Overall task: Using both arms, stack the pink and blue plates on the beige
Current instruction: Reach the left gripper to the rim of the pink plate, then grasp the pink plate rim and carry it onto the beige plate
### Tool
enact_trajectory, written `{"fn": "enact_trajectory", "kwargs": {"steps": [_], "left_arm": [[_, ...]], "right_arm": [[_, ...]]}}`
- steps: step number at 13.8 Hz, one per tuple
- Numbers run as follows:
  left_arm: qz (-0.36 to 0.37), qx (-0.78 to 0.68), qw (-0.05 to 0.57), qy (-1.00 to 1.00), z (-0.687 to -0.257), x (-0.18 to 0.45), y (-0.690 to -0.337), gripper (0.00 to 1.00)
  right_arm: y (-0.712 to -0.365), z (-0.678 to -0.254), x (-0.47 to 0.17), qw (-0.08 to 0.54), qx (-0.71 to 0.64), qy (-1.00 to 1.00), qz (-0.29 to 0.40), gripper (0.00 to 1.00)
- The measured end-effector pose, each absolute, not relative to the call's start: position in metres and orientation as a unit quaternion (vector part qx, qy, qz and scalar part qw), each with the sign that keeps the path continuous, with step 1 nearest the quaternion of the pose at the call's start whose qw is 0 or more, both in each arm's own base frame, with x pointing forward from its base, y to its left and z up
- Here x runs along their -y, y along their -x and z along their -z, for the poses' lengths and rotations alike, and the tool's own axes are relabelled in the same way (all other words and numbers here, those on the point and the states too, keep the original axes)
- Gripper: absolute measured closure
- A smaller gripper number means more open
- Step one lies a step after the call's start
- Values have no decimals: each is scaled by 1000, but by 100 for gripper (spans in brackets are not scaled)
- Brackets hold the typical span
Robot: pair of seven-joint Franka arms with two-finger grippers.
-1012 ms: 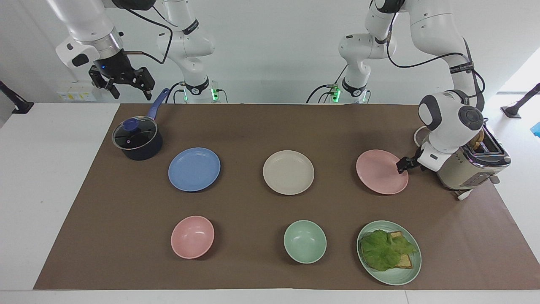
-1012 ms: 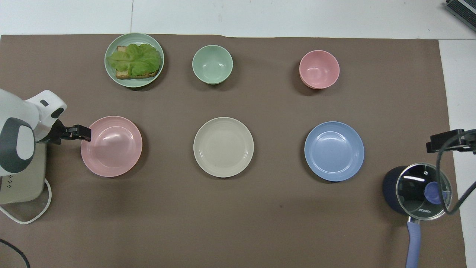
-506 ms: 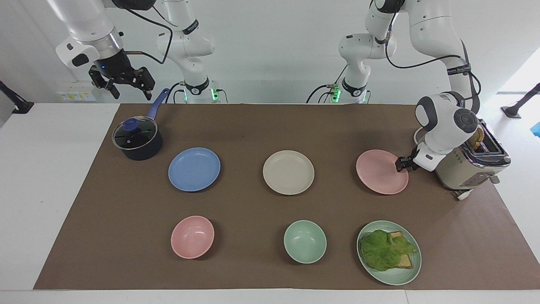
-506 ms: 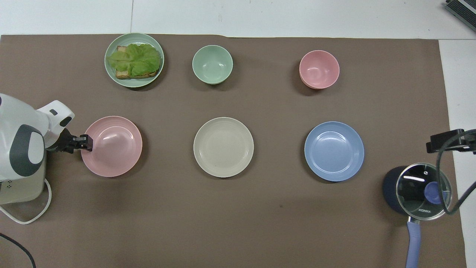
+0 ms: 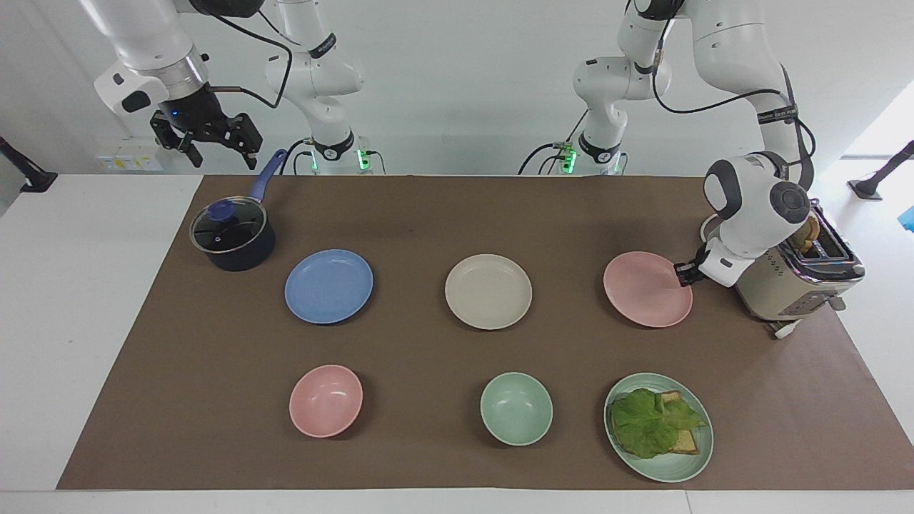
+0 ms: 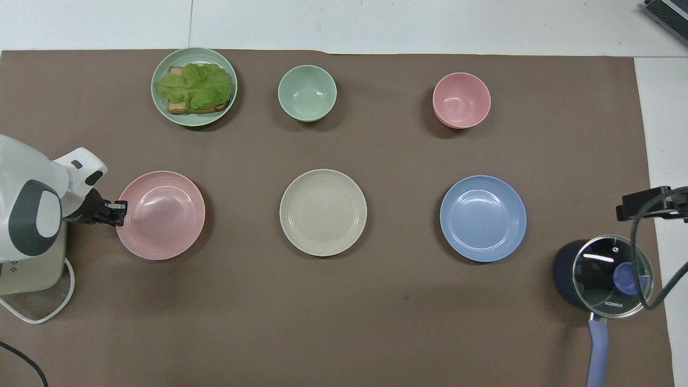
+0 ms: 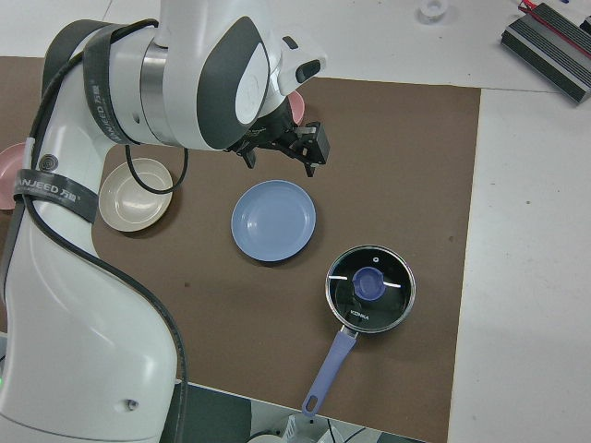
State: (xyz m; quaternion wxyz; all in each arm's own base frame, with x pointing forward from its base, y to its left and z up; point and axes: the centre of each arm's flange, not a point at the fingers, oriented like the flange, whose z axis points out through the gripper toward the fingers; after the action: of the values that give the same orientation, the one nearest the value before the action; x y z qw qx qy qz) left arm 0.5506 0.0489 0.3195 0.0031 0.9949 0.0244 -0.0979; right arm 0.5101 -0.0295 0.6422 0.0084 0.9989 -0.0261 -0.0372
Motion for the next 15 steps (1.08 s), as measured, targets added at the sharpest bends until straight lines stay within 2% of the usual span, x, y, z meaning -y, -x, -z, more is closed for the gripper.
{"fn": "enact_trajectory", "kwargs": {"steps": [2,8,12,15], "left_arm": [[112,-27,13,-993,-329,-45,-549,94],[123,-48,98,-986,-417,-21,-565,95],[131,-76,132,-980,-422,39,-567,95],[128,-80,127,-980,-424,99,-564,95]], "right_arm": [[-510,-642,30,8,26,-999,37,0],[-510,-642,30,8,26,-999,37,0],[-510,-642,30,8,26,-999,37,0],[-510,-642,30,8,26,-999,37,0]]}}
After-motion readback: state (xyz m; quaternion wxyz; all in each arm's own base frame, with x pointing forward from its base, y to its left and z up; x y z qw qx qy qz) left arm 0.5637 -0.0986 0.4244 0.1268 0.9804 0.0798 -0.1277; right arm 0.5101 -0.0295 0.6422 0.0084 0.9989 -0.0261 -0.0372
